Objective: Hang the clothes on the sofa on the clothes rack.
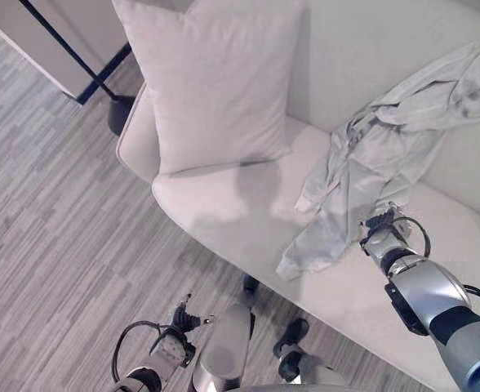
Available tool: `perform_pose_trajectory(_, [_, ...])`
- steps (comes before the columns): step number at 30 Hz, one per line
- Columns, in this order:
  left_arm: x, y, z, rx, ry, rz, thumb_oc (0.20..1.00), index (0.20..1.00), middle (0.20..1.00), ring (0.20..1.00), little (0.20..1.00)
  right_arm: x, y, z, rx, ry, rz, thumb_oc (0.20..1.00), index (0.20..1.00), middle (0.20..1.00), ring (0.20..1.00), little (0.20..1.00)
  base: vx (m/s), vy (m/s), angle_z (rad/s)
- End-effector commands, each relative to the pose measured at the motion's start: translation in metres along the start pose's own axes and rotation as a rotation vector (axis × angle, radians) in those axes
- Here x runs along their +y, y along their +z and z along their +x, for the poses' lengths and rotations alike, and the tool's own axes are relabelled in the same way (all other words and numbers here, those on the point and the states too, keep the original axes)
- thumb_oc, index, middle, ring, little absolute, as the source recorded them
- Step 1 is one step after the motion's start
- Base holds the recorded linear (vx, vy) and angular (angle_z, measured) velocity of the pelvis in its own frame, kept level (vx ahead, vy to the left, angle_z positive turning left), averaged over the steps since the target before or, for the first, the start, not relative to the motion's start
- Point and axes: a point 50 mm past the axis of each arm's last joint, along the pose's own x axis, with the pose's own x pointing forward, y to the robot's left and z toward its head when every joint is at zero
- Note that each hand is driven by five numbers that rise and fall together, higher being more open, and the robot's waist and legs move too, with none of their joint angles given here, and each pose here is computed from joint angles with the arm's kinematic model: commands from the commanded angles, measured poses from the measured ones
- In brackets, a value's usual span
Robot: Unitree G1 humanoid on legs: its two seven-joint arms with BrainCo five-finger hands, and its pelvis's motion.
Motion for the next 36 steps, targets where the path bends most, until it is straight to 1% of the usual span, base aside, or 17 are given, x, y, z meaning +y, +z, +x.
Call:
perform_pose_trajectory(1, [-0.003, 0.021, 0.003, -0.108, 0.003, 0.088, 1.0, 1.0, 1.0, 1.0, 1.0, -0.018, 0.0, 0.008, 0.025, -0.072, 0.041, 1.0, 1.0, 1.0, 1.0, 1.0, -0.01, -0.006, 0.11])
perform_pose_trajectory(4, [-0.004, 0.031, 0.004, -0.157, 0.008, 0.096, 1.0, 1.0, 1.0, 1.0, 1.0, -0.022, 0.001, 0.009, 0.066, -0.074, 0.142, 1.0, 1.0, 1.0, 1.0, 1.0, 0.01, 0.002, 0.11])
perform_pose_trajectory(7, [-0.005, 0.034, 0.003, -0.19, 0.007, 0.122, 1.0, 1.0, 1.0, 1.0, 1.0, -0.03, 0.016, 0.011, 0.067, -0.091, 0.283, 1.0, 1.0, 1.0, 1.0, 1.0, 0.02, 0.025, 0.11])
perform_pose_trajectory(9, [-0.007, 0.031, 0.002, -0.181, 0.005, 0.135, 1.0, 1.0, 1.0, 1.0, 1.0, -0.03, 0.023, 0.009, 0.061, -0.086, 0.324, 1.0, 1.0, 1.0, 1.0, 1.0, 0.0, 0.0, 0.0])
perform_pose_trajectory(13, [-0.008, 0.014, 0.001, -0.109, 0.013, 0.17, 1.0, 1.0, 1.0, 1.0, 1.0, -0.038, 0.056, 0.005, 0.03, -0.068, 0.473, 1.0, 1.0, 1.0, 1.0, 1.0, 0.0, -0.008, -0.05])
perform_pose_trajectory(17, [-0.007, 0.014, 0.002, -0.099, 0.019, 0.176, 1.0, 1.0, 1.0, 1.0, 1.0, -0.039, 0.064, 0.004, 0.049, -0.043, 0.566, 1.0, 1.0, 1.0, 1.0, 1.0, 0.02, -0.018, -0.12])
perform_pose_trajectory(18, [-0.004, 0.018, 0.004, -0.112, 0.025, 0.195, 1.0, 1.0, 1.0, 1.0, 1.0, -0.042, 0.08, 0.0, 0.047, -0.005, 0.67, 1.0, 1.0, 1.0, 1.0, 1.0, 0.04, -0.018, -0.05])
perform_pose_trajectory(19, [-0.003, 0.024, 0.006, -0.133, 0.027, 0.214, 1.0, 1.0, 1.0, 1.0, 1.0, -0.046, 0.093, -0.003, 0.006, 0.001, 0.655, 1.0, 1.0, 1.0, 1.0, 1.0, 0.04, -0.03, -0.07])
perform_pose_trajectory(22, [0.0, 0.034, 0.01, -0.163, 0.033, 0.226, 1.0, 1.0, 1.0, 1.0, 1.0, -0.045, 0.102, -0.007, -0.016, 0.018, 0.629, 1.0, 1.0, 1.0, 1.0, 1.0, 0.01, -0.019, -0.01])
perform_pose_trajectory(23, [0.0, 0.042, 0.011, -0.183, 0.038, 0.231, 1.0, 1.0, 1.0, 1.0, 1.0, -0.041, 0.109, -0.012, -0.045, 0.023, 0.559, 1.0, 1.0, 1.0, 1.0, 1.0, 0.01, -0.032, 0.04])
perform_pose_trajectory(25, [0.001, 0.045, 0.012, -0.19, 0.04, 0.23, 1.0, 1.0, 1.0, 1.0, 1.0, -0.038, 0.111, -0.014, -0.052, 0.031, 0.524, 1.0, 1.0, 1.0, 1.0, 1.0, 0.01, -0.039, 0.02])
perform_pose_trajectory(27, [0.001, 0.052, 0.013, -0.206, 0.041, 0.224, 1.0, 1.0, 1.0, 1.0, 1.0, -0.027, 0.111, -0.019, -0.059, 0.064, 0.44, 0.2, 0.2, 0.2, 0.2, 0.2, 0.01, -0.05, -0.01])
perform_pose_trajectory(28, [0.001, 0.058, 0.014, -0.233, 0.043, 0.226, 1.0, 1.0, 1.0, 1.0, 1.0, -0.016, 0.113, -0.026, -0.123, 0.074, 0.289, 0.2, 0.2, 0.2, 0.2, 0.2, -0.01, -0.044, -0.02])
perform_pose_trajectory(29, [0.002, 0.061, 0.014, -0.245, 0.041, 0.232, 1.0, 1.0, 1.0, 1.0, 1.0, -0.01, 0.114, -0.029, -0.152, 0.09, 0.218, 0.2, 0.2, 0.2, 0.2, 0.2, 0.0, -0.035, -0.01])
perform_pose_trajectory(34, [0.001, 0.062, 0.012, -0.261, 0.032, 0.239, 1.0, 1.0, 1.0, 1.0, 1.0, 0.006, 0.105, -0.033, -0.174, 0.129, 0.099, 0.2, 0.2, 0.2, 0.2, 0.2, 0.0, -0.003, 0.01])
perform_pose_trajectory(35, [-0.001, 0.055, 0.01, -0.248, 0.021, 0.238, 1.0, 1.0, 1.0, 1.0, 1.0, 0.015, 0.088, -0.032, -0.169, 0.137, -0.008, 0.2, 0.2, 0.2, 0.2, 0.2, 0.0, 0.0, 0.0])
perform_pose_trajectory(36, [-0.001, 0.051, 0.009, -0.239, 0.016, 0.243, 1.0, 1.0, 1.0, 1.0, 1.0, 0.018, 0.083, -0.031, -0.168, 0.141, -0.028, 0.2, 0.2, 0.2, 0.2, 0.2, 0.0, 0.0, 0.0])
